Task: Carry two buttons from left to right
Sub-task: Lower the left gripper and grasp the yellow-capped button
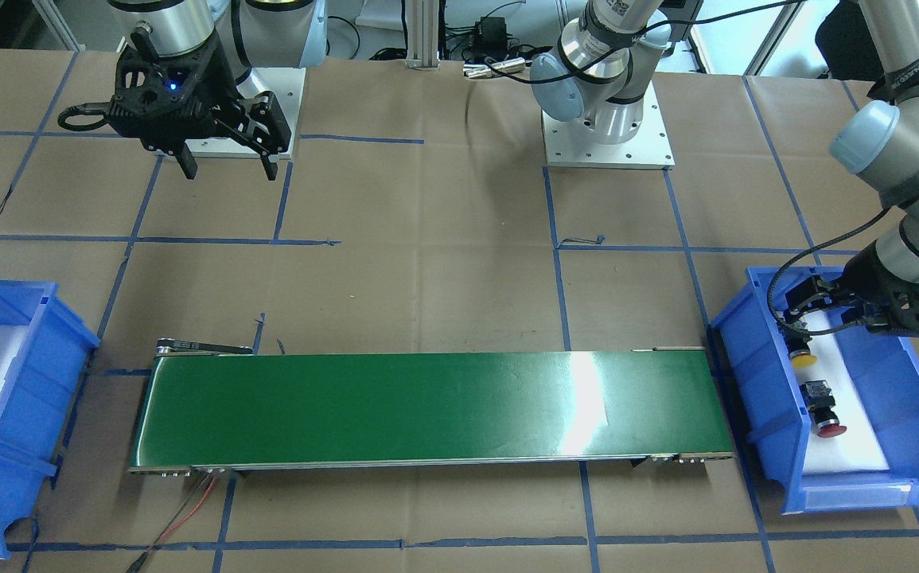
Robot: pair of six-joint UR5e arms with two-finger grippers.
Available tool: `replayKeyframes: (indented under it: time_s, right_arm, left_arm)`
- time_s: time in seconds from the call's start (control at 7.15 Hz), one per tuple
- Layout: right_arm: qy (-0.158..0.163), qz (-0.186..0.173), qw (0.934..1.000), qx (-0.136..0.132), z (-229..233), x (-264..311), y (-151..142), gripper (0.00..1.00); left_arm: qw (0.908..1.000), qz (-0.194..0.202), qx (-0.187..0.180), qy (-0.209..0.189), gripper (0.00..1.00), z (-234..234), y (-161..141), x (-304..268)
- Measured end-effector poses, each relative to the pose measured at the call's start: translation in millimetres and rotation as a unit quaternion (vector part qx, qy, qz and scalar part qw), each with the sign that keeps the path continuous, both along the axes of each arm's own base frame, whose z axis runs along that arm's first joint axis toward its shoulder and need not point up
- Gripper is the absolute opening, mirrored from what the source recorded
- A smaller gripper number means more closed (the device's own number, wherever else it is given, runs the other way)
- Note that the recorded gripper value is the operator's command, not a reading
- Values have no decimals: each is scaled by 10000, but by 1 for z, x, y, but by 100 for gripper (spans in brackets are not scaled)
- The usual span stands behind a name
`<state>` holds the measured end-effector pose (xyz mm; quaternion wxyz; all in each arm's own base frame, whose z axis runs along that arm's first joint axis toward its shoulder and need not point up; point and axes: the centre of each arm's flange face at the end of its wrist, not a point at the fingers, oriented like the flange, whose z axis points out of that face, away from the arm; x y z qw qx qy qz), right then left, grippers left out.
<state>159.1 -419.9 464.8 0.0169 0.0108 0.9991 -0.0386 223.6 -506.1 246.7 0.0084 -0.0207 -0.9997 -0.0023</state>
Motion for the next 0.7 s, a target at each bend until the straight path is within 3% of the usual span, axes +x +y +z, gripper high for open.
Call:
replayKeyframes:
  time_s: [0.56,0.7]
  right_arm:
    - [-1,6,9999,113,-1,1,-4,100]
    - [-1,6,9999,121,-1,1,-5,100]
  left_arm:
    - [9999,3,-106,-95,96,-32,11,-8]
    - [9999,3,-105,-98,83,-38,10,-8]
